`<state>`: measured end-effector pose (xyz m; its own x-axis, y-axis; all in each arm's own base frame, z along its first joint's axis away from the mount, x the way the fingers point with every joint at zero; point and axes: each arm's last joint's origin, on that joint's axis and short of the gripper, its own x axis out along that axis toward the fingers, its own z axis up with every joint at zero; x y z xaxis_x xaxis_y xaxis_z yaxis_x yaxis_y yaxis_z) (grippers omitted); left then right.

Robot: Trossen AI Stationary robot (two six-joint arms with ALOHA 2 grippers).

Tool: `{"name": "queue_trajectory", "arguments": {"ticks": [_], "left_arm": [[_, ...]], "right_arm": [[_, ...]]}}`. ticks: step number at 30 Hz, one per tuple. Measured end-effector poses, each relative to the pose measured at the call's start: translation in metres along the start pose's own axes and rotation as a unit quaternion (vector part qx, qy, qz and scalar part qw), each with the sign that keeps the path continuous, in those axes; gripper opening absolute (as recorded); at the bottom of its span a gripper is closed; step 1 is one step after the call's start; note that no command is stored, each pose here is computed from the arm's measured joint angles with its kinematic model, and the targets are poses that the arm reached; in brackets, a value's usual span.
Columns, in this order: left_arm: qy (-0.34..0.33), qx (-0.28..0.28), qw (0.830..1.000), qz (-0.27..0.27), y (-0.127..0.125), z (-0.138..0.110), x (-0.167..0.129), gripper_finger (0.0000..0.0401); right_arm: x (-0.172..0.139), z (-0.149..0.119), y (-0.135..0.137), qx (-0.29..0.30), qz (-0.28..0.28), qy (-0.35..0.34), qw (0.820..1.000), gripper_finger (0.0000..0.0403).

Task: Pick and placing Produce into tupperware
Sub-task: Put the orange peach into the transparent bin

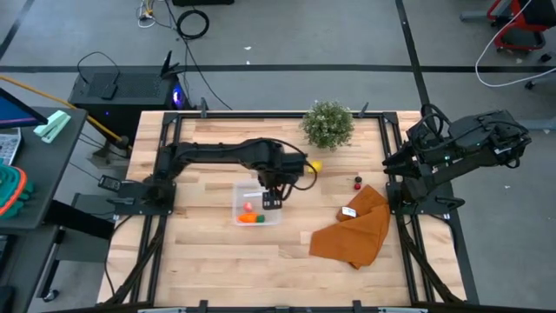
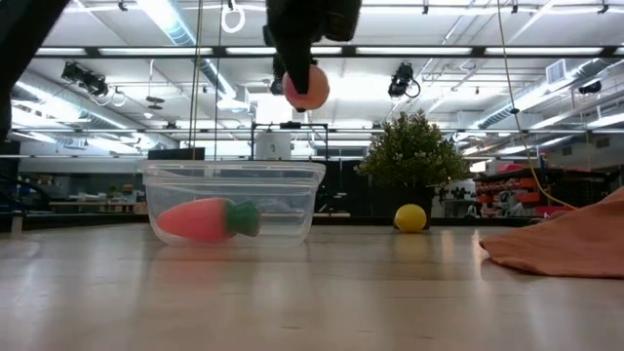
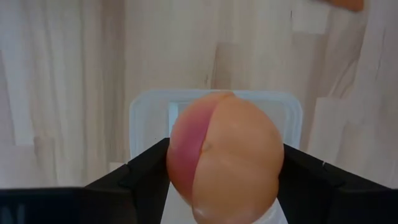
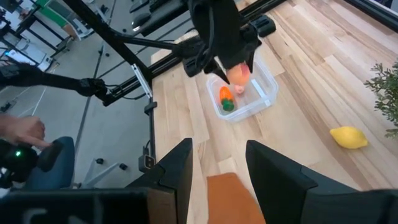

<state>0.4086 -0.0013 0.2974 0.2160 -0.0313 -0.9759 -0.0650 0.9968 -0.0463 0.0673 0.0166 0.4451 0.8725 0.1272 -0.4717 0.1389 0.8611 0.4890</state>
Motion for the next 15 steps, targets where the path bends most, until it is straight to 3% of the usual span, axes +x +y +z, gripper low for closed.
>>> {"name": "queue_trajectory", "arguments": {"ticks": [9,15], "left_arm": [[-0.102,-0.071,0.992,-0.018,-0.004,-0.071,0.010,0.0249],[-0.053,-0.039,0.998,-0.003,-0.006,-0.093,0.036,0.0248]], "right_arm": [[0.002,0.001,0.000,-0.009,-0.014,-0.008,1.000,0.0122],[0.009,0.003,0.002,-0.008,-0.031,-0.010,0.999,0.0122]]}}
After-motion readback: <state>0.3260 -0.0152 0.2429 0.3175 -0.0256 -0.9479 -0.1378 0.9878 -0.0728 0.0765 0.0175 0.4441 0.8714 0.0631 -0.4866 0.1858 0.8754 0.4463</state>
